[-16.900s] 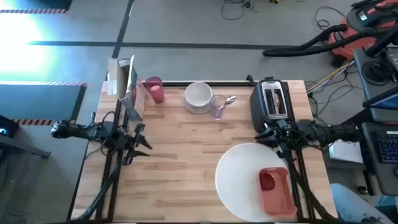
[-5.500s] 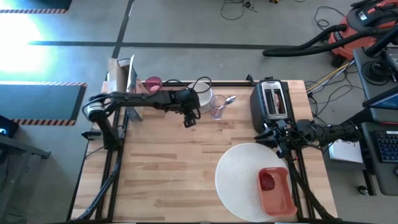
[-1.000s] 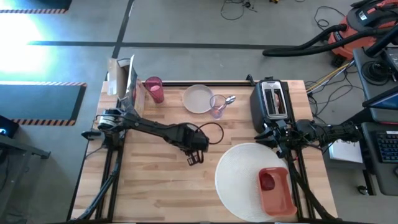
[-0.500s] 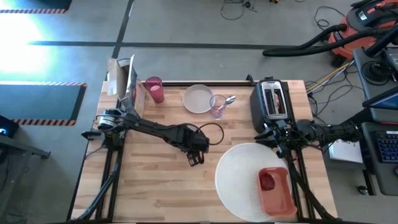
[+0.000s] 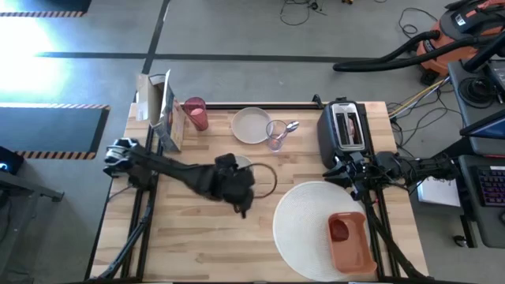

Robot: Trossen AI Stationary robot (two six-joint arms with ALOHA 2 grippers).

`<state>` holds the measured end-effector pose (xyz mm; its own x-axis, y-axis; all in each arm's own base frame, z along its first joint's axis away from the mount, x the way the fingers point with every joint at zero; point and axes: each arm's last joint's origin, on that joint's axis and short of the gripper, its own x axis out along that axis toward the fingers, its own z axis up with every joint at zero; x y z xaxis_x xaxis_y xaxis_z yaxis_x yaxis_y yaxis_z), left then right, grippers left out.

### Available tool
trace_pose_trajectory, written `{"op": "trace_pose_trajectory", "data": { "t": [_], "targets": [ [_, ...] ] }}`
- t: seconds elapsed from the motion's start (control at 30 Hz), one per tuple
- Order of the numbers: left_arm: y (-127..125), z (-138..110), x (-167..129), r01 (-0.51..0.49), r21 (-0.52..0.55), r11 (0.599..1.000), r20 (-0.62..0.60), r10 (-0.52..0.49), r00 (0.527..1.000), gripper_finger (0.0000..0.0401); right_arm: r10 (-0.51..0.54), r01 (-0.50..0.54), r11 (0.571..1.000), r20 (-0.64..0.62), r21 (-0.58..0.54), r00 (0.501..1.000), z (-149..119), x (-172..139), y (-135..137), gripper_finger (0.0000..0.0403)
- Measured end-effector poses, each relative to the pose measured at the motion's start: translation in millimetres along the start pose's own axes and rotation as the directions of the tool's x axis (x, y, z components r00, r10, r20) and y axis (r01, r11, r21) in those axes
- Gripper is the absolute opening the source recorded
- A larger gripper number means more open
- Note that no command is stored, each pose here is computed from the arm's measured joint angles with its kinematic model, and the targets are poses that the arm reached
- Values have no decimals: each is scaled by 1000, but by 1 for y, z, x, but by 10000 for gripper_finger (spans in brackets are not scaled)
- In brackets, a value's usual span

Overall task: Arrange a breakfast setting
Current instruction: Move the tablemat to the center of the table

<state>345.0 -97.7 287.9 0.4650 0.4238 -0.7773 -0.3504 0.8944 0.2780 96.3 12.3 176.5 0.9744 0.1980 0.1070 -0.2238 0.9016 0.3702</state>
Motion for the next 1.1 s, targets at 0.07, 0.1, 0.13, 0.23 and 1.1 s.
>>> {"op": "trace_pose_trajectory", "data": {
  "t": [0.07, 0.1, 0.13, 0.23, 1.1],
  "targets": [
    [-6, -4, -17, -75, 15, 997, 94, 73, 993, 199, 0, 0, 1000, 0, 0, 1000, 0, 0, 0, 68],
    [-9, -6, -24, -115, 23, 993, 137, 111, 984, 199, -1, 1, 1000, 0, 0, 1000, 0, 0, 0, 68],
    [-11, -8, -30, -150, 34, 988, 174, 142, 975, 199, 0, 0, 1000, 0, 0, 1000, 0, 0, 0, 68],
    [-19, -15, -41, -244, 66, 968, 247, 221, 944, 199, 0, 0, 1000, 0, 0, 1000, 0, 0, 0, 68],
    [15, -103, -37, -304, -207, 930, 192, 343, 920, 199, -1, 1, 1000, -1, 0, 1000, 0, 0, 0, 68]
  ]
}}
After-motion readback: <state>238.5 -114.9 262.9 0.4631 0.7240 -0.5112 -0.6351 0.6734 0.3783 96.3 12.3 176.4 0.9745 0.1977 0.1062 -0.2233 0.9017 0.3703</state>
